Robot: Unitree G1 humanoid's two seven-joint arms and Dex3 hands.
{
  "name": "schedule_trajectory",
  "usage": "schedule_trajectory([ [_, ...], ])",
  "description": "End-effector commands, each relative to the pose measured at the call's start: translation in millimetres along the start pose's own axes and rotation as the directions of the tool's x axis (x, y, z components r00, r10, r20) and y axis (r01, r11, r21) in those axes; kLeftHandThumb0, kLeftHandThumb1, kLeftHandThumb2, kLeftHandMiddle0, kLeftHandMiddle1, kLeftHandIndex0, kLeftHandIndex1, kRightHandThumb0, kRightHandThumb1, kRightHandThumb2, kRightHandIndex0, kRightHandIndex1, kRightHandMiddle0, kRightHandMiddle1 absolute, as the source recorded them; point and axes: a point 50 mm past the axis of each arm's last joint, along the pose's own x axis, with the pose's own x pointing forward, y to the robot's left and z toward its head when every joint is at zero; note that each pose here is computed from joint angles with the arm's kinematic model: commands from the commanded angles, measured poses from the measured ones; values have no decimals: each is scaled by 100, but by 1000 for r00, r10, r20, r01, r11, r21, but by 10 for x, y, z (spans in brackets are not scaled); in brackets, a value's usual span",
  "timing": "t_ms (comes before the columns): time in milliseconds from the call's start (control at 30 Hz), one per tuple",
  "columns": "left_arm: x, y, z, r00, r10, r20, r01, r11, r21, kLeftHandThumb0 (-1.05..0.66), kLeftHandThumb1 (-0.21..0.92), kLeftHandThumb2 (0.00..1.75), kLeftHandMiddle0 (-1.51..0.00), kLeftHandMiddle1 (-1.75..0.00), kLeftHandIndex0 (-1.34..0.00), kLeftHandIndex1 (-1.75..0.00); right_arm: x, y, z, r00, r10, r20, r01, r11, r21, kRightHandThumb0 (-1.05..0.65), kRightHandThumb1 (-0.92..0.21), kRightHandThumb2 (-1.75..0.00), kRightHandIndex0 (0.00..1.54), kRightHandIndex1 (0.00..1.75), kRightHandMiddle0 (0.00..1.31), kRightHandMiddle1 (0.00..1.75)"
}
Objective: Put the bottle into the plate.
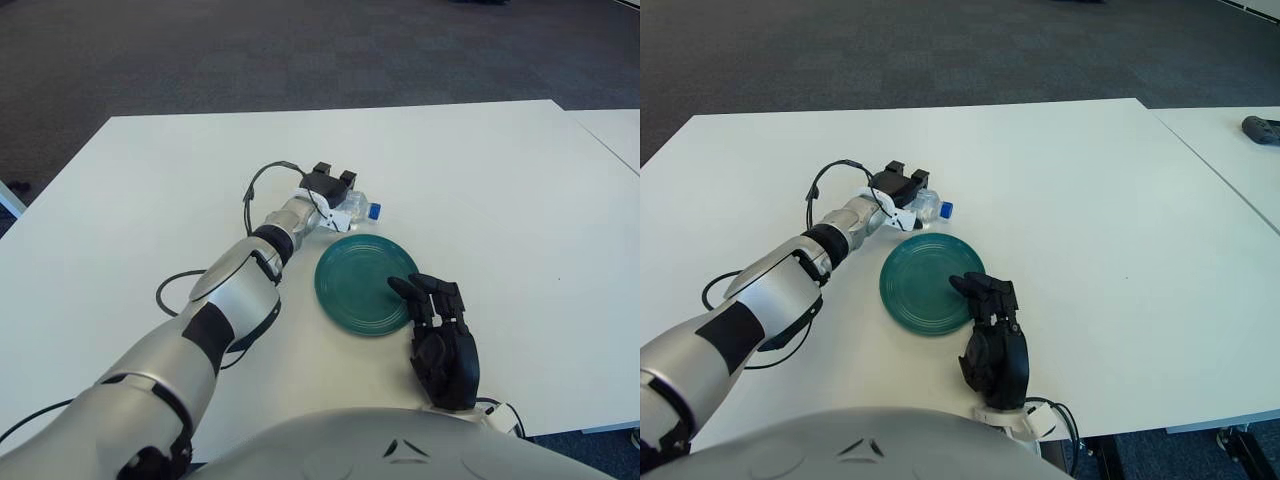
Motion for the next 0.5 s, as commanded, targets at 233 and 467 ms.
schedule_trajectory([
  [233,-162,-420,-40,998,-46,-44,38,985,-165,-46,36,126,-105,-175,-58,-175,-445,-294,-142,953,-203,-226,200,979,-36,-68,-92,-57,57,104,12,124],
  [467,-142,-345,-28,999,7,-33,-13,980,-198,-45,36,125,-108,-175,-57,-175,-417,-317,-141,951,-213,-223,206,977,-54,-68,-92,-56,57,106,13,124],
])
